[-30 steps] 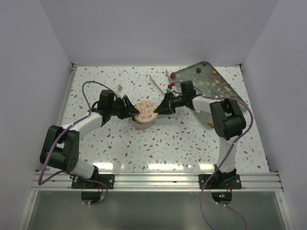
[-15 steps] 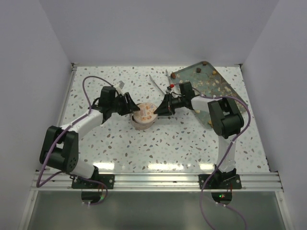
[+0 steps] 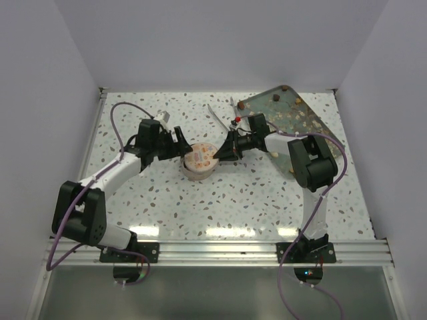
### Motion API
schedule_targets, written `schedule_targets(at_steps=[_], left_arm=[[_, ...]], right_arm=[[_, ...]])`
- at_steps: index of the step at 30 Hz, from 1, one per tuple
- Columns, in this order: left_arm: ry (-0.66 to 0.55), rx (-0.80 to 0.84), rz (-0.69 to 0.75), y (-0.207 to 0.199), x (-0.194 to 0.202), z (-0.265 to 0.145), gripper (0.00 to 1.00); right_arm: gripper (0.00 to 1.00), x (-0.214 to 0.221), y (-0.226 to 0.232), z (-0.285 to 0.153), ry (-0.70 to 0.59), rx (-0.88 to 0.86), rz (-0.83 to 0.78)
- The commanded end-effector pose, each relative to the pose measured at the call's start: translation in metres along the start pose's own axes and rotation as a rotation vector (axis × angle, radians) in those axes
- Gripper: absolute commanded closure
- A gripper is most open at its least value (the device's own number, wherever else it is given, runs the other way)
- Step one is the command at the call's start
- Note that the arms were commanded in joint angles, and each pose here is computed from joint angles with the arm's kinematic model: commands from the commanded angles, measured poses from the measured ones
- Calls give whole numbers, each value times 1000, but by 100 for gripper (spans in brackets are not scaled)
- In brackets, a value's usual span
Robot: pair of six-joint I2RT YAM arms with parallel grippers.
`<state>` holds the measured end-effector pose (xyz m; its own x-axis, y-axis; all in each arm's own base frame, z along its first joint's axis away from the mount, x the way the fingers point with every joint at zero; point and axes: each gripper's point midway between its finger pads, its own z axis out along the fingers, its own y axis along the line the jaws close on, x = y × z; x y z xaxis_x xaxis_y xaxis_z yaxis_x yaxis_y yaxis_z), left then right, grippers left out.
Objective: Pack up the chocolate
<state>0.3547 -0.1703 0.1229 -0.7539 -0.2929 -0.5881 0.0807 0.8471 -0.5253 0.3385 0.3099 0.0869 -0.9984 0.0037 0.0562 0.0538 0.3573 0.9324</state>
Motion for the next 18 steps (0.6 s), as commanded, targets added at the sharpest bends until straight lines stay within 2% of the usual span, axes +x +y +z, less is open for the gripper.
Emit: schedule_targets(at_steps=[1, 8, 18], left_arm=[[-10, 36, 16, -2, 4, 3, 16], [-12, 128, -12, -11, 12, 15, 13], [2, 159, -34, -12, 17, 24, 12]], right_arm=[[78, 1, -47, 10, -24, 149, 74], [77, 3, -55, 12, -12, 177, 76], [75, 5, -63, 15, 4, 209, 73]])
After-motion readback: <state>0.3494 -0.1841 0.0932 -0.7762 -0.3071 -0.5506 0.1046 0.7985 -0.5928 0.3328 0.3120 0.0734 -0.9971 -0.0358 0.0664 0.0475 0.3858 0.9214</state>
